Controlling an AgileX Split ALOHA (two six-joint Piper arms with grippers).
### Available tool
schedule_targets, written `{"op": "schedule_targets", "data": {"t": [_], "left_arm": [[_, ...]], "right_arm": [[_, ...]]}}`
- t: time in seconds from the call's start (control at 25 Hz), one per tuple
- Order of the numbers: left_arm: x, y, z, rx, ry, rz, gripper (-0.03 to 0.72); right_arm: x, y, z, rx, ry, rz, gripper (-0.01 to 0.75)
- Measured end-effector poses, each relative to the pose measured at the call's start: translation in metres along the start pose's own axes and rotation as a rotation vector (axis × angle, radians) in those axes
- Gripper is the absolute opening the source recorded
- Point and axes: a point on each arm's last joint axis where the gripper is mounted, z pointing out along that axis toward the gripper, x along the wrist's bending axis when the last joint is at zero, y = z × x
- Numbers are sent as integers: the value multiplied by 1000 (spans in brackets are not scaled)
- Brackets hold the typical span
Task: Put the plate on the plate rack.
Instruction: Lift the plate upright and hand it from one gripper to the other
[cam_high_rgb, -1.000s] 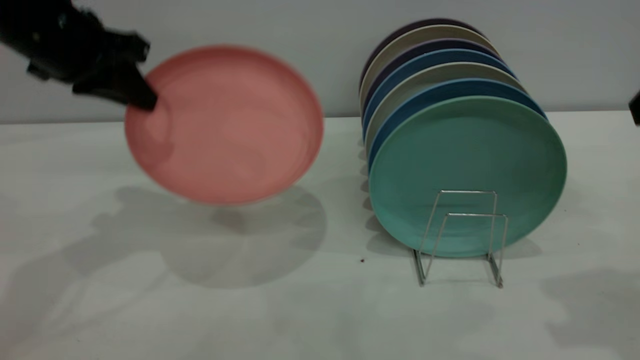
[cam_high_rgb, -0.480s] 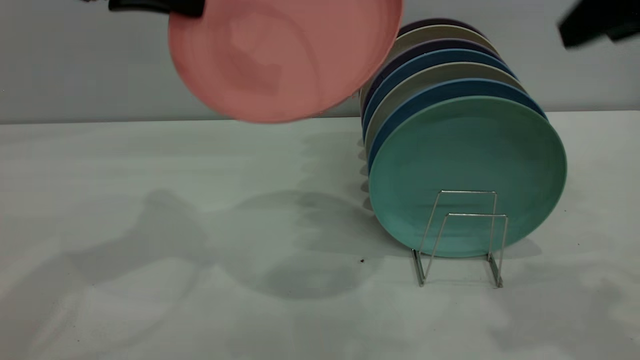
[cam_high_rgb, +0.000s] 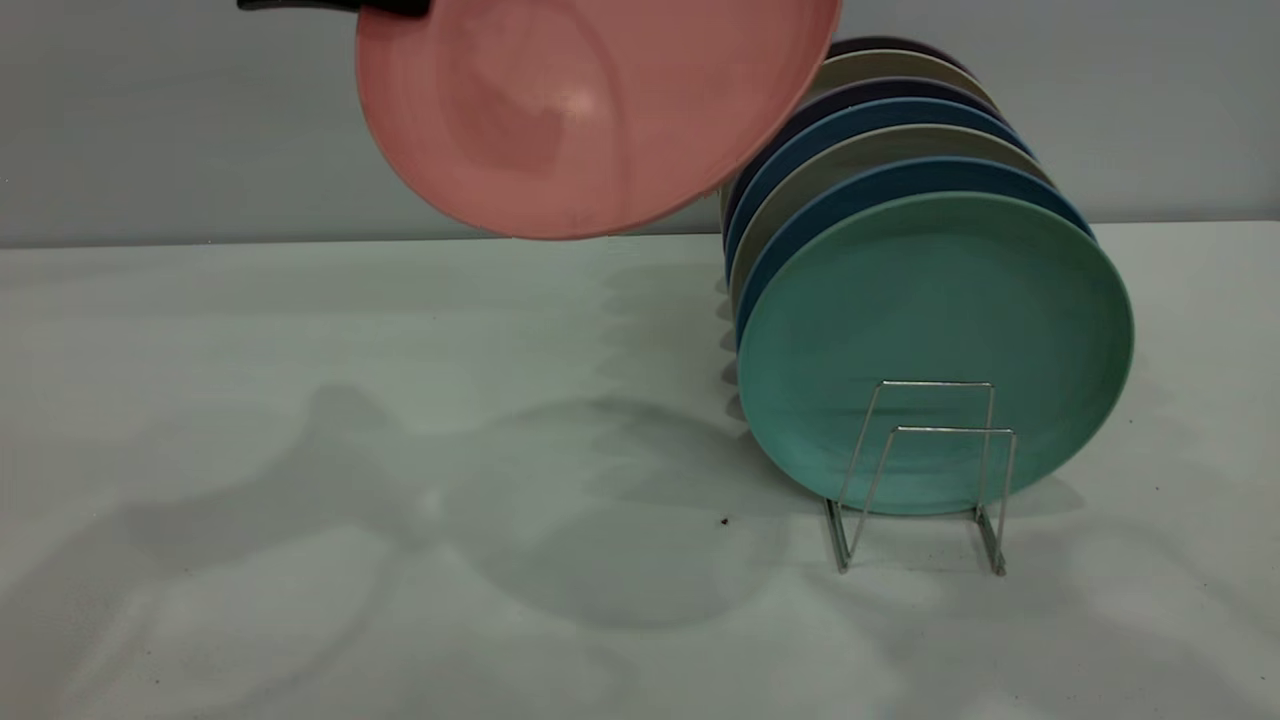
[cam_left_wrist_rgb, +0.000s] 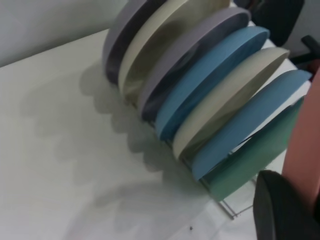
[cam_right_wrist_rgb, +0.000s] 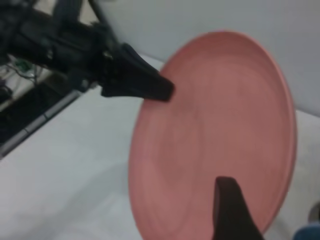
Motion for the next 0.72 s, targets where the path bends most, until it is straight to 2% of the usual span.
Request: {"op": "schedule_targets", "data": {"t": [0.24,0.52,0.72], "left_arm": [[-4,1,1,-12,-36,1,18],[-24,-10,20,56,-13,57,18],[-30,-12,24,66,-12,61,18]], "right_arm": [[-8,-9,9,57,-21,5,430],[-13,-14,11,105,-66,-23,430],[-21,-18,7,149,-96,-23,430]]}}
